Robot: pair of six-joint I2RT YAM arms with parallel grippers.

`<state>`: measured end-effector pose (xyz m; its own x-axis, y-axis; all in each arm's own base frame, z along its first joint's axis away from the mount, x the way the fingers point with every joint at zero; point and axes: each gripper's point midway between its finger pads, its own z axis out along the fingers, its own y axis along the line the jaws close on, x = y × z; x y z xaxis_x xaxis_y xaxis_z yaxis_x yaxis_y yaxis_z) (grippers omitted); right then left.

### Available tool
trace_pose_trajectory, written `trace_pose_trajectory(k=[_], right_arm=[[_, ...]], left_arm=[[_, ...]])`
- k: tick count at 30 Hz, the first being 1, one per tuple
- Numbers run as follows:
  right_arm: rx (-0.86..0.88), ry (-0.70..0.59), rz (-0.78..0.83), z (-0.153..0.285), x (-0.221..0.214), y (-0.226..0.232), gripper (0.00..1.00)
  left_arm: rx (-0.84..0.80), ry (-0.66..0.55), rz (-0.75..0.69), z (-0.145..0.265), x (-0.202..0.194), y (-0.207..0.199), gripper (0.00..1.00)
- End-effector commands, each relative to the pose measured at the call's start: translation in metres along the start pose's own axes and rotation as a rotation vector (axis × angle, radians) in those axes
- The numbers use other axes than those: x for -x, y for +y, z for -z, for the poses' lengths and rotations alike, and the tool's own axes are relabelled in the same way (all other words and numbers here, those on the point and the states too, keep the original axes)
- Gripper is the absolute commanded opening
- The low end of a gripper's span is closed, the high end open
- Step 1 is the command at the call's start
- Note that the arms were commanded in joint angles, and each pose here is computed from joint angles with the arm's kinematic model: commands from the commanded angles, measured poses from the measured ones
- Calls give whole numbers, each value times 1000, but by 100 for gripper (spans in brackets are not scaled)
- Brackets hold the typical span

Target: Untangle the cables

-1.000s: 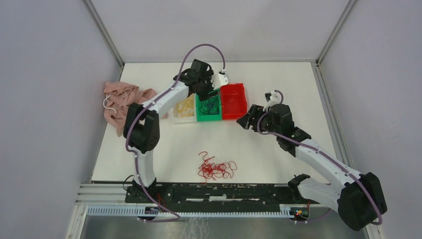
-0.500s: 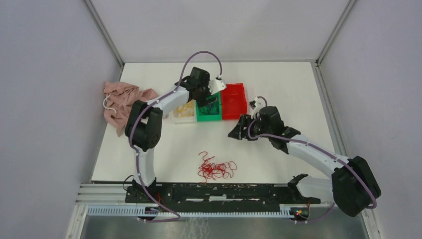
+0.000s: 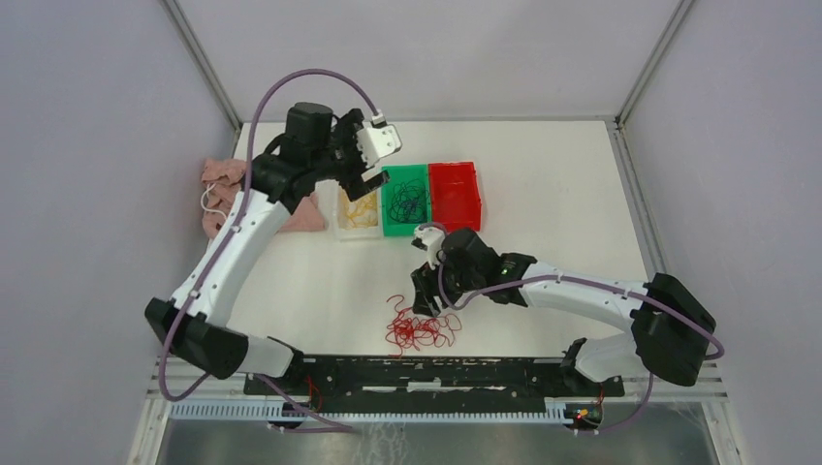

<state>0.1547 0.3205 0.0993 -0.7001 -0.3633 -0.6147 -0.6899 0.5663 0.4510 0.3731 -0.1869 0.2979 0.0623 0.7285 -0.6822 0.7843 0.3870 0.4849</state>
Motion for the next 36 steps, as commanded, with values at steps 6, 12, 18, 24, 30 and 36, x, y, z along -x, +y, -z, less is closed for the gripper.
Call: trace_pose_trajectory(k=[6, 12, 18, 24, 30, 36], right_arm=[[-67, 2, 661, -7, 20, 4, 72], [-66, 95, 802, -31, 12, -2, 69], [-81, 97, 855, -51, 10, -5, 64], [-59, 87, 866, -62, 17, 4, 27], [-81, -25, 816, -40, 40, 17, 4], [-101, -233, 704, 4, 77, 35, 0]], left_arm=[[-82, -78, 120, 44, 5, -47, 99], [-60, -91, 131, 59, 7, -49, 99], [-49, -95, 126, 66, 4, -54, 99], [-47, -86, 126, 68, 0, -57, 99], [-61, -77, 127, 72, -12, -71, 99], [-103, -132, 152, 80, -17, -98, 99]])
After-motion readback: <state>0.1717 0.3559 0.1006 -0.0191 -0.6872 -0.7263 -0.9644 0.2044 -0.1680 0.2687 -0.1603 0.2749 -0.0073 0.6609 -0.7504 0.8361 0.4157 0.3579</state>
